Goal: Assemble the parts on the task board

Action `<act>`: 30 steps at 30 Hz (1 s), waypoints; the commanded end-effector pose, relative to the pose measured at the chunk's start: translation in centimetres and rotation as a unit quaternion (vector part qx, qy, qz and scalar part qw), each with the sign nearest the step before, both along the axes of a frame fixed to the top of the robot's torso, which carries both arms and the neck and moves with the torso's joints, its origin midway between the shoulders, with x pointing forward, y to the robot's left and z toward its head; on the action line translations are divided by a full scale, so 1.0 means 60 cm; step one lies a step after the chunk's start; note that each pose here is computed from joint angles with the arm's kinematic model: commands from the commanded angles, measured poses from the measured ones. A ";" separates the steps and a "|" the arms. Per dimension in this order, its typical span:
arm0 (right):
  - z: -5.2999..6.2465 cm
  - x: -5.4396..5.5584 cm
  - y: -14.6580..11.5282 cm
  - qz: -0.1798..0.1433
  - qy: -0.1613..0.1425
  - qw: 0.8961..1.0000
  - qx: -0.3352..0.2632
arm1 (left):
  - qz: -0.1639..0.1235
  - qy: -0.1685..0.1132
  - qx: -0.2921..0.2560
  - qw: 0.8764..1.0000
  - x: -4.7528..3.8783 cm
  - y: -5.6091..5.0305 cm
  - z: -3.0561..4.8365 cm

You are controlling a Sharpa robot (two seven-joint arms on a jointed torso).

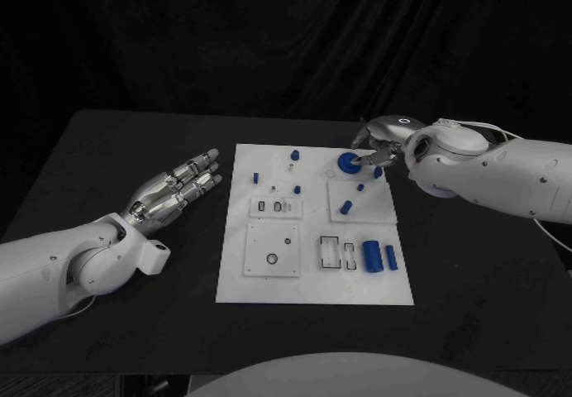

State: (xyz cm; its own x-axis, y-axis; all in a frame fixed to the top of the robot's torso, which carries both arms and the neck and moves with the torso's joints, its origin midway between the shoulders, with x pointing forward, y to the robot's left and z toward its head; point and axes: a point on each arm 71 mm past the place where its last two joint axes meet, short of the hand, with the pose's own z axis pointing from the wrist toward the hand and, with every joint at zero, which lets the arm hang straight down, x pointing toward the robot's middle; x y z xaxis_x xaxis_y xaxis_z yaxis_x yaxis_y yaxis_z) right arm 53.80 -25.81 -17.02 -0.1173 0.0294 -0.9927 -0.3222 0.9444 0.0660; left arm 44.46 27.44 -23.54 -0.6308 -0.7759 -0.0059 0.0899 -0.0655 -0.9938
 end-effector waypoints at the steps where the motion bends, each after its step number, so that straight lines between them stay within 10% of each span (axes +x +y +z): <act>1: -0.008 0.002 0.000 -0.013 0.012 1.000 -0.008 | -0.007 -0.087 -0.078 0.993 -0.006 0.001 0.027; 30: -0.035 0.005 0.009 -0.008 0.020 0.999 -0.033 | -0.011 -0.080 -0.076 0.994 -0.005 -0.001 0.024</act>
State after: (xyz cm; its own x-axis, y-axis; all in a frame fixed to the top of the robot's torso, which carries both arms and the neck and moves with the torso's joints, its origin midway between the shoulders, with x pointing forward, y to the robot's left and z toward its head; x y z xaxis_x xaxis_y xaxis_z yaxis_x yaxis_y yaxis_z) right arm 54.39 -24.98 -18.27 -0.1406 -0.0032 -0.9901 -0.3104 0.9497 0.0410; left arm 44.45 27.38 -23.66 -0.6381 -0.7700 -0.0007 0.0839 -0.0686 -0.9941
